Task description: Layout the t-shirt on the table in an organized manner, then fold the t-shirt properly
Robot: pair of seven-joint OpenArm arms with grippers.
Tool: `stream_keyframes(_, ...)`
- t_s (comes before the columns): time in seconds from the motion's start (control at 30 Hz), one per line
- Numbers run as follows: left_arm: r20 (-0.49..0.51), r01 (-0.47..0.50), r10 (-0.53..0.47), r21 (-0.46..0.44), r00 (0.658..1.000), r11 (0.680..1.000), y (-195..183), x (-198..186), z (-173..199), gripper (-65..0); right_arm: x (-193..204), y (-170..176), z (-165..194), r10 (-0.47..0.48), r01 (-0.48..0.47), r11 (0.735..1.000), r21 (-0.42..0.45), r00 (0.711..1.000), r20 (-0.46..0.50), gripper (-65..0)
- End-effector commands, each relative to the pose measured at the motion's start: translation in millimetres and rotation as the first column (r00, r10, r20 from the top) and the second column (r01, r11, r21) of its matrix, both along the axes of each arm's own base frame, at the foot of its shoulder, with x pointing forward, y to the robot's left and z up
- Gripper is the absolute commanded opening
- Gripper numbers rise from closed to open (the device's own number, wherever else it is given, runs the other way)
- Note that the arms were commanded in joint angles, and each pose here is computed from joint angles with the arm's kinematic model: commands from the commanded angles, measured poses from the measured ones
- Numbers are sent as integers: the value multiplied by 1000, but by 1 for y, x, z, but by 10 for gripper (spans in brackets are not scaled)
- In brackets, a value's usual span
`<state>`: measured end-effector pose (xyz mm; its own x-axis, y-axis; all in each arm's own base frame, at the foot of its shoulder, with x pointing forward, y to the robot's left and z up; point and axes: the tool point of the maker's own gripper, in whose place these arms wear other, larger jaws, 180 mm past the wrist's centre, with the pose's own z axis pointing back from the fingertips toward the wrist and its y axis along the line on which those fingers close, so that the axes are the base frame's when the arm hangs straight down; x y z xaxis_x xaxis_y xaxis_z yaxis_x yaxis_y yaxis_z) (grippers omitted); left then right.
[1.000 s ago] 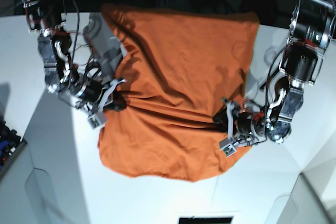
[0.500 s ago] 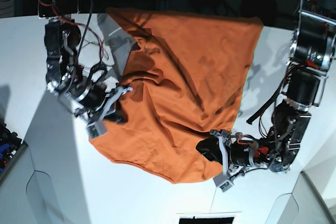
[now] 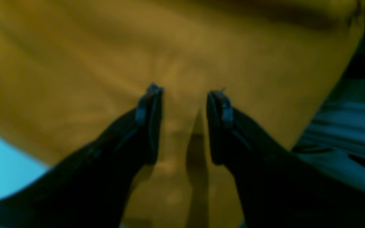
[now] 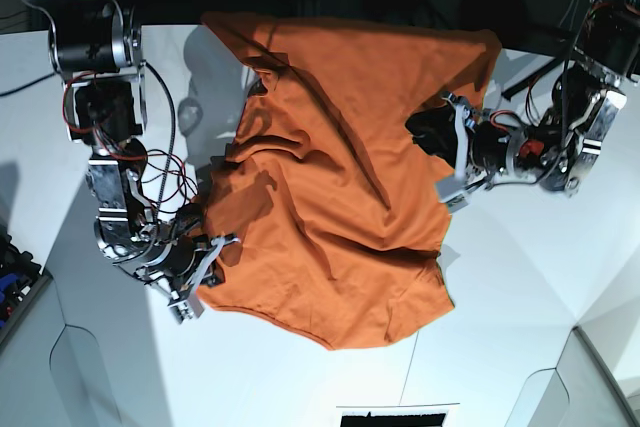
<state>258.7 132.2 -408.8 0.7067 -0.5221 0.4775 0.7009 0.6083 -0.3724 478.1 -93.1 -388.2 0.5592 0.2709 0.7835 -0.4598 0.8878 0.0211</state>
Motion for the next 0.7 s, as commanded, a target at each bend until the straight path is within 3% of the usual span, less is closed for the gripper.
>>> stream_keyframes(0.0,1,10,-10,31,1000,999,7,-1,0,-390,18,2,20,14,-14,1000,-7,999,48,-650)
stream_keyframes(0.13,-28,23,-21,90,999,996,16,-18,-18,-390,11,-12,-3,39,-41,994,-102,999,-16,-650)
stream_keyframes(0.33,93,7,-41,339,995,941,72,16,-36,-390,3,-57,-6,-26,23,996,-88,999,-38,-650)
stream_keyframes(0.53,212,-118,35,392,977,912,108,81,-24,-390,-34,-80,-31,-48,39,997,-62,987,-152,-650)
stream_keyframes(0.67,264,-134,30,386,964,913,94,123,-11,-390,-60,-87,-42,-54,47,998,-43,986,-158,-650)
